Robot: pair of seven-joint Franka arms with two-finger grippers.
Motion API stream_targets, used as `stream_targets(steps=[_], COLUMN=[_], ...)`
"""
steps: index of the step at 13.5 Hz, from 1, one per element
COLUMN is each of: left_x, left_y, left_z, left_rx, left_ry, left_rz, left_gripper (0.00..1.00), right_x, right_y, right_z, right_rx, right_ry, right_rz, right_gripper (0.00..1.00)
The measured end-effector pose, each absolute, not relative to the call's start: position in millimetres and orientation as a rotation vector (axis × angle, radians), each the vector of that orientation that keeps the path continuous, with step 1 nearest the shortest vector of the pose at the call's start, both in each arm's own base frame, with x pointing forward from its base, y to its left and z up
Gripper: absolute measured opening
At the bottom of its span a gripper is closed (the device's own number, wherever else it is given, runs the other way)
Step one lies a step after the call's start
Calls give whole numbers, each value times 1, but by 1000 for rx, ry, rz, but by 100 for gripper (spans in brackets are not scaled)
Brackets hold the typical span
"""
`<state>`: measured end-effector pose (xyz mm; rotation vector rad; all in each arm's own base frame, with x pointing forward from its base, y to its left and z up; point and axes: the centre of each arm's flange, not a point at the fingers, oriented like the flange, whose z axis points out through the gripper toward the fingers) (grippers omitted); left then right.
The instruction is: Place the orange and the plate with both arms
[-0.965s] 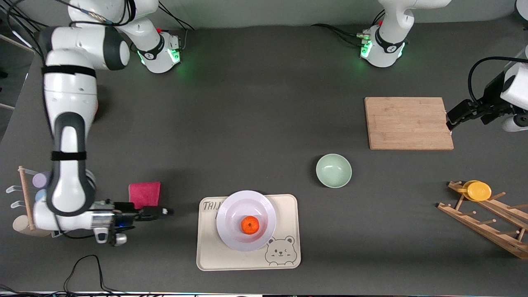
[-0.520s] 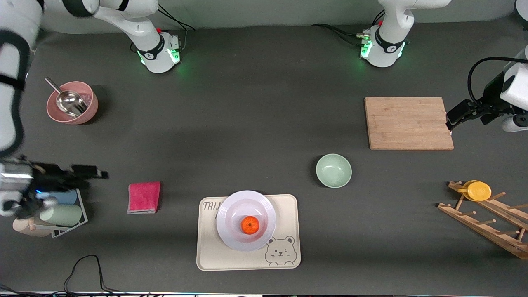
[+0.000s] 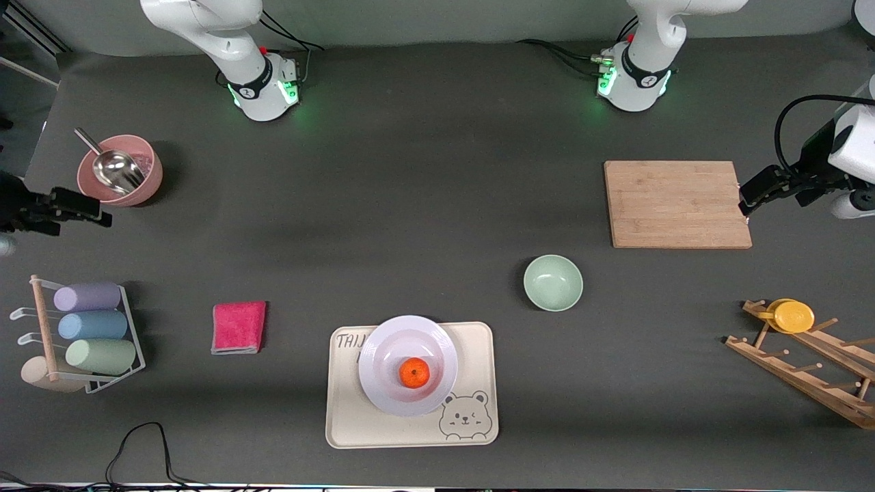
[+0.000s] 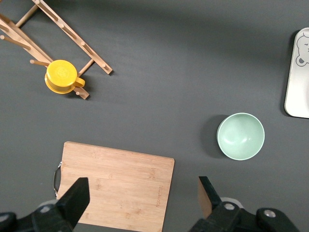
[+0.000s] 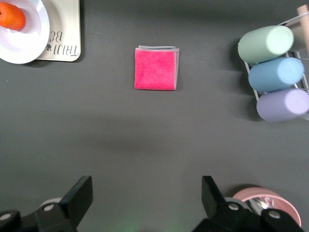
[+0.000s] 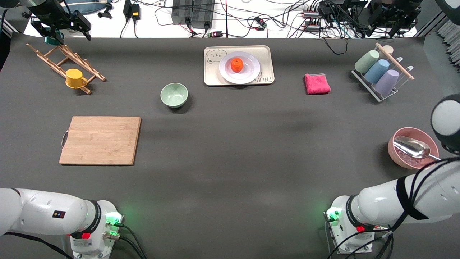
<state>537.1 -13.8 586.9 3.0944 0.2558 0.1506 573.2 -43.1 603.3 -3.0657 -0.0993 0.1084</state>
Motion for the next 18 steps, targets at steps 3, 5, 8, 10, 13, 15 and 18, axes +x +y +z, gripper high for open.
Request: stream_targets(steps=[3, 5, 8, 10, 13, 15, 18], left_x=[537, 537, 537, 537, 537, 537, 536], left_y=[-14, -14, -12, -12, -15, -16, -15], left_z=[587, 587, 587, 587, 587, 588, 588], left_rx=[3094, 3094, 3093, 3092, 3090, 3088, 3088], left_ry=[256, 257, 261, 267, 280, 286, 290], left_rz=[150, 150, 149, 149, 150, 151, 152], left_gripper=[100, 100, 100, 100, 100, 100, 100], right_x=[562, 565, 570, 570, 569, 569, 568], right_y=[-29, -34, -41, -42, -43, -42, -40], right_z=[609, 601, 594, 596, 596, 597, 596], right_rx=[-3085, -3106, -3115, -3116, -3127, -3130, -3130], right_ry=[-64, -56, -38, -35, -30, -27, -10], right_rz=[62, 49, 32, 29, 29, 28, 42], right_gripper=[100, 100, 100, 100, 100, 100, 100])
